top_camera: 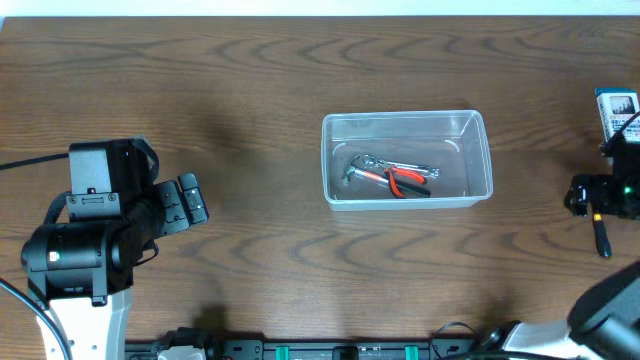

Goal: Pack container
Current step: 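Align the right gripper along the screwdriver handle and lower, then close the right gripper on the screwdriver handle and lift, then carry the screwdriver left into the clear container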

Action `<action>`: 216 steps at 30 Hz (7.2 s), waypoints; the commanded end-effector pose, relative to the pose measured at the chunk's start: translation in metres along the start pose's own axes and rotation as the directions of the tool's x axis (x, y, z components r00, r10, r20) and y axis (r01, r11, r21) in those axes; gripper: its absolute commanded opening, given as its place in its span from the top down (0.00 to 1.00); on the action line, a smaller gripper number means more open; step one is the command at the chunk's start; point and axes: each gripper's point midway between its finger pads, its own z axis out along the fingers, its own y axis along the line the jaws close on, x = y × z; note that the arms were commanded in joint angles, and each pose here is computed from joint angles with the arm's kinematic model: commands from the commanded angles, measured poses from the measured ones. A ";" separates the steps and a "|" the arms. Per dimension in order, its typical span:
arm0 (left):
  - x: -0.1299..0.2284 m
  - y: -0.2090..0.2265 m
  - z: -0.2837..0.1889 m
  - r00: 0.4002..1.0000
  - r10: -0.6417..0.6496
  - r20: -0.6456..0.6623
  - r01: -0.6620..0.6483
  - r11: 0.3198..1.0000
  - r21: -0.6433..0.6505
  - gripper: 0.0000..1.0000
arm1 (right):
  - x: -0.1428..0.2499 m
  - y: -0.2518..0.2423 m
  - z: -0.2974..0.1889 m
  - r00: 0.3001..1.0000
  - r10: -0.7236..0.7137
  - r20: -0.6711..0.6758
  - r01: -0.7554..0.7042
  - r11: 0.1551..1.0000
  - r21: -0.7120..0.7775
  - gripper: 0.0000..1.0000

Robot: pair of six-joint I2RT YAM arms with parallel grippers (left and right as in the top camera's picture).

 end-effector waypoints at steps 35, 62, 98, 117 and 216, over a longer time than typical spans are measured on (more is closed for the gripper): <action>0.001 0.002 -0.003 1.000 -0.004 -0.007 0.004 1.000 -0.008 0.02 | 0.024 -0.063 0.038 0.991 -0.108 -0.084 0.113 0.992 0.054 0.01; 0.001 0.002 -0.003 1.000 -0.004 -0.006 0.004 1.000 -0.008 0.02 | 0.022 -0.076 0.064 0.995 -0.044 -0.089 0.049 0.997 0.053 0.01; -0.004 0.001 -0.003 1.000 -0.005 0.015 0.005 1.000 -0.002 0.02 | 0.021 -0.076 0.087 0.991 -0.069 -0.118 0.074 0.997 0.038 0.01; -0.004 0.001 -0.003 1.000 -0.005 0.015 0.005 1.000 -0.002 0.02 | 0.030 -0.068 0.097 0.989 -0.066 -0.130 0.068 0.998 0.015 0.01; -0.008 0.000 -0.003 1.000 -0.006 0.031 0.006 1.000 0.001 0.02 | -0.131 0.318 -0.038 0.465 -0.860 0.209 0.853 0.499 0.154 0.88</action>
